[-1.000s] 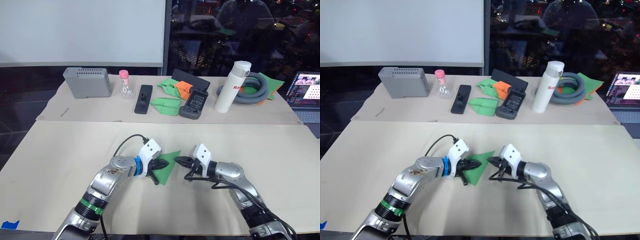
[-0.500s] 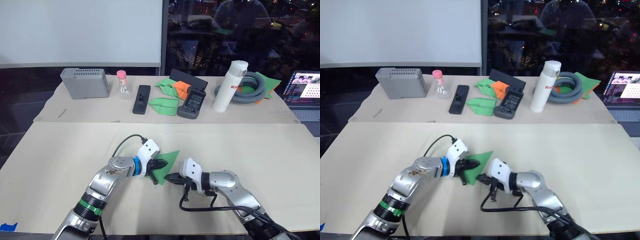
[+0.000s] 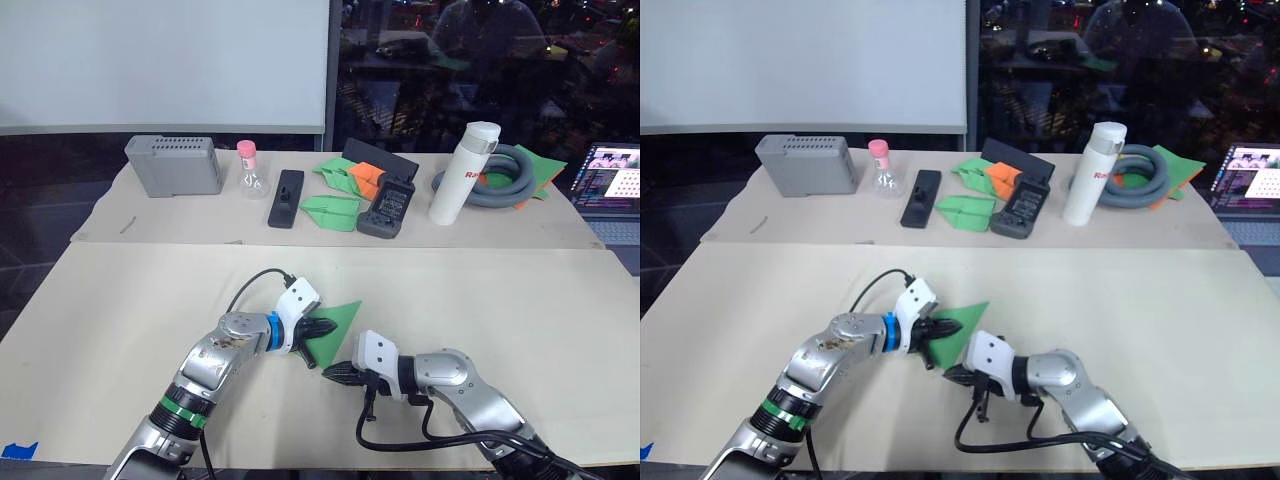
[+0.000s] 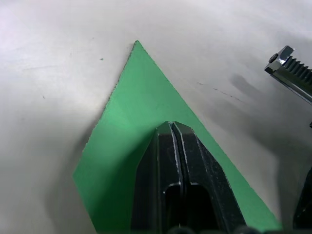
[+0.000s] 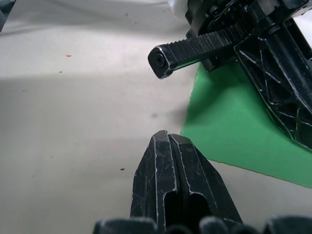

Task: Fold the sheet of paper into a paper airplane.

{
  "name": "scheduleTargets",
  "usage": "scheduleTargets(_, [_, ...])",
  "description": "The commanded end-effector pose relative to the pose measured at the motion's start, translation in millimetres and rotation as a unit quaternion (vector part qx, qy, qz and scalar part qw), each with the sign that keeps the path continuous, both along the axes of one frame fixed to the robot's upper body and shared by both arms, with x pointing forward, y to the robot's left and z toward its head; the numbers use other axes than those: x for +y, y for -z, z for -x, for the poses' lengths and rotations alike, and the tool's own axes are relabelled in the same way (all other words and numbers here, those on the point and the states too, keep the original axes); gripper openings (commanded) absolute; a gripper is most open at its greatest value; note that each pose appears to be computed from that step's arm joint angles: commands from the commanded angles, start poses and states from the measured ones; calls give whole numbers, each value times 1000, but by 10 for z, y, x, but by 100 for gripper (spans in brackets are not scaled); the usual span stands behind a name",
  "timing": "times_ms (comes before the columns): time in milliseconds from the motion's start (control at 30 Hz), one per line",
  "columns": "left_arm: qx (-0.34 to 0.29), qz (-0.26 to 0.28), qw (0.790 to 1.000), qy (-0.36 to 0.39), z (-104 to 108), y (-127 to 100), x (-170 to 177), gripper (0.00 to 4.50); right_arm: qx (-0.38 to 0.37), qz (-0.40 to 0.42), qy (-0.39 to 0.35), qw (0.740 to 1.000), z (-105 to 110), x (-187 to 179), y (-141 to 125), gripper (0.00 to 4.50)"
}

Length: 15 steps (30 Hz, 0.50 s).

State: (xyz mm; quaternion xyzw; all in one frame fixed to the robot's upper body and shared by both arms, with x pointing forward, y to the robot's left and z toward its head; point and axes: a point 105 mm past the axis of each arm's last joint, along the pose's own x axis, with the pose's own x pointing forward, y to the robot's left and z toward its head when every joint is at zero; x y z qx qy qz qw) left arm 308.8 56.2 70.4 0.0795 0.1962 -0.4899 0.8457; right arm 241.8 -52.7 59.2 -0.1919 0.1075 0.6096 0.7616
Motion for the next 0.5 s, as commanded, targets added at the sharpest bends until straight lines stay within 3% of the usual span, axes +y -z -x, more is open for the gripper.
scheduleTargets(33, [3, 14, 999, -29, -47, -5, 168, 3, 14, 2, 20, 1000, -53, -164, -154, 0])
scheduleTargets(133, [0, 27, 999, -34, -44, -67, 254, 3, 7, -20, 31, 999, -139, -175, -385, 0])
scheduleTargets(267, [-1, 11, 999, -51, -66, -29, 361, 3, -16, -19, 77, 997, -444, -207, -536, 0])
scheduleTargets(500, [-8, 3, 999, -53, -108, -18, 306, 3, 0, 6, 83, 997, -618, -3, -303, 0])
